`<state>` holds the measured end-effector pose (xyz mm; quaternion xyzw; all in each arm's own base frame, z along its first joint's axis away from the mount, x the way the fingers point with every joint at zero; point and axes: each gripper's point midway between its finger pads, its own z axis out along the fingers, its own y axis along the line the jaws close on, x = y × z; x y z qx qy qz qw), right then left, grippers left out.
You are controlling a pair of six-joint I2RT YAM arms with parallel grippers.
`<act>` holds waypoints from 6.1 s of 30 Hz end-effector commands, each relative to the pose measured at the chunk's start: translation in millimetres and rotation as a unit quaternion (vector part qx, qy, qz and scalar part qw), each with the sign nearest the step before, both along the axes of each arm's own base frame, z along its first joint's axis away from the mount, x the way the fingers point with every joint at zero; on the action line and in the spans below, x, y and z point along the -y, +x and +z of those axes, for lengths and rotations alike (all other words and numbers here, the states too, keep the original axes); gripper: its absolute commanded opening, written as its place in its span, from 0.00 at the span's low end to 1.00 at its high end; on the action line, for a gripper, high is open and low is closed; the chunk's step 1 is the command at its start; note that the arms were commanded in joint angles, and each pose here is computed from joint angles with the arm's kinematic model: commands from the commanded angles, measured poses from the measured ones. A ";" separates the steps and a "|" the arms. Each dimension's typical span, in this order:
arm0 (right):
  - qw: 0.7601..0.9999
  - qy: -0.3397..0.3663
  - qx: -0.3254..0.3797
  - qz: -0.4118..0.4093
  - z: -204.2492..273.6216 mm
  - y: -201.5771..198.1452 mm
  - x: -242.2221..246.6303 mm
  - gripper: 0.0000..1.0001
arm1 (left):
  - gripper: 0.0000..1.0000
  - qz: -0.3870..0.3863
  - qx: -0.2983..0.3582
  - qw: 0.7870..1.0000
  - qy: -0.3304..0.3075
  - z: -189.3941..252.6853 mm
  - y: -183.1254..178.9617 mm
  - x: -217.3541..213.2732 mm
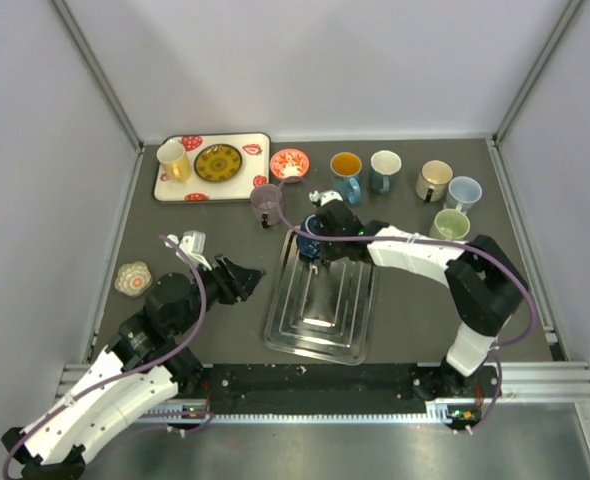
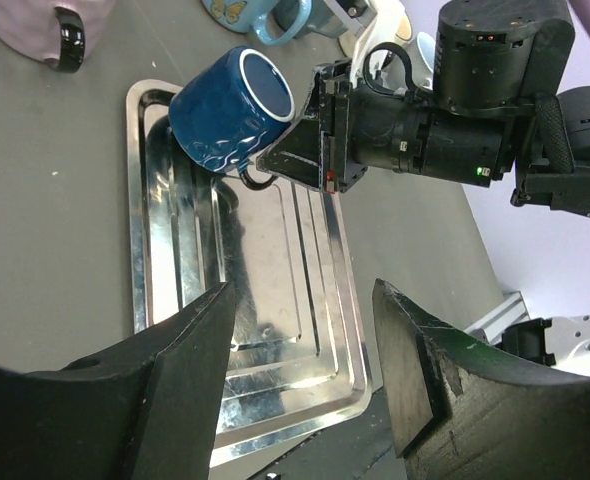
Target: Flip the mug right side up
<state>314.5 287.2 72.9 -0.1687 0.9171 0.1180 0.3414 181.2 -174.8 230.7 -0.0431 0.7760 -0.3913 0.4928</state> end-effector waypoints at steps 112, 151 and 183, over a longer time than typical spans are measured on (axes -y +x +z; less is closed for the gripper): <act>0.981 0.143 0.130 -0.019 162.3 -93.1 62.8 0.64 | 0.00 0.059 -0.071 0.961 0.261 7.8 186.2 -19.0; 0.776 0.583 0.133 0.200 321.6 -160.6 -24.9 0.73 | 0.00 -0.294 0.134 0.908 -0.267 179.6 -27.8 71.7; 0.716 0.657 0.114 0.206 352.7 -128.4 -44.3 0.09 | 0.00 -0.321 0.119 0.907 -0.245 162.1 -40.6 75.3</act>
